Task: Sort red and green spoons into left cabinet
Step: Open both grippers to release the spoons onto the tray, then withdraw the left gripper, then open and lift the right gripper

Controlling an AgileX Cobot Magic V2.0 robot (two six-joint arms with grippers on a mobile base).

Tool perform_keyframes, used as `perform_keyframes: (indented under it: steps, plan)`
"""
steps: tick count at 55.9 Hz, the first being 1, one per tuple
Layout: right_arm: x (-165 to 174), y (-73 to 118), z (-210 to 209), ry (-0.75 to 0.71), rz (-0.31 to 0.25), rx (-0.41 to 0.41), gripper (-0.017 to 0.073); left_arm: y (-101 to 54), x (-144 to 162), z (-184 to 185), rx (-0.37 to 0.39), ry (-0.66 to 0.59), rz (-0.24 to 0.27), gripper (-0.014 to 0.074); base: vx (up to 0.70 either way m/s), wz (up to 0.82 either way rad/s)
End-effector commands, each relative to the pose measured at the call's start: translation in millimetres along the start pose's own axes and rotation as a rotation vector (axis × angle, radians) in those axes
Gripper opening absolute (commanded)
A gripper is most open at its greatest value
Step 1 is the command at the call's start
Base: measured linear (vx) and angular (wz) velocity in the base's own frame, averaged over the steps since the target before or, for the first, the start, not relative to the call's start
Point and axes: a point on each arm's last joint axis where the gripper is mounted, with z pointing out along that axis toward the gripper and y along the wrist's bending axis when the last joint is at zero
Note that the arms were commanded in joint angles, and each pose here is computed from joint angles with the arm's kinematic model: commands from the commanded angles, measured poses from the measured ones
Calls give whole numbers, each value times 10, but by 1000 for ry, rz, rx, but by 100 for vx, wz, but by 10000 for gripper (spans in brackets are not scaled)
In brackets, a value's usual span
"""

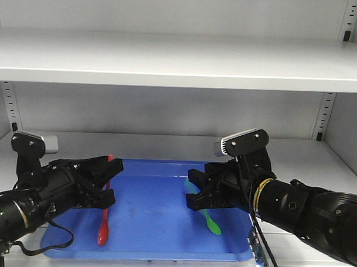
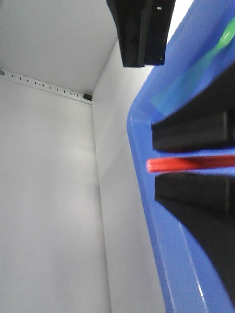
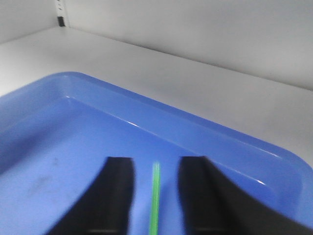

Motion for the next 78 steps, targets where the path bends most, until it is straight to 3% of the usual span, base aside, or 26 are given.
perform_keyframes:
  steps: [1, 8, 13, 17, 20, 55, 60, 64, 67, 75, 78]
  plan:
    - [-258, 38, -91, -99, 3, -25, 480, -80, -227, -10, 43, -111, -6, 443, 0, 0]
    - [-258, 38, -91, -98, 1, -25, 621, -51, -189, 1, 16, -78, 2, 608, 0, 0]
    - [-258, 38, -91, -98, 1, -25, 662, -41, -177, 2, 2, -66, 64, 645, 0, 0]
    - [-258, 38, -91, -98, 1, -25, 664, -45, -182, 1, 5, -72, 130, 641, 0, 0]
    - [-258, 38, -91, -98, -1, -26, 657, -56, -194, 0, 14, -86, 152, 634, 0, 0]
    - [-258, 38, -91, -98, -1, -26, 446, -58, -197, 0, 16, -88, 153, 486, 0, 0]
    - [-258, 38, -91, -98, -1, -26, 421, -20, -203, -10, 2, -88, 175, 460, 0, 0]
    - [-258, 38, -91, -98, -1, -26, 403, -8, -187, -28, -6, -83, 169, 440, 0, 0]
    - [-258, 38, -91, -98, -1, -26, 391, -1, -192, -67, -27, -93, 137, 423, 0, 0]
    - [-258, 38, -91, -98, -1, -26, 358, -57, -228, -361, -138, -127, -38, 356, 0, 0]
    - [-258, 38, -91, -98, -1, -26, 349, -81, -264, -533, -194, -110, -49, 316, 0, 0]
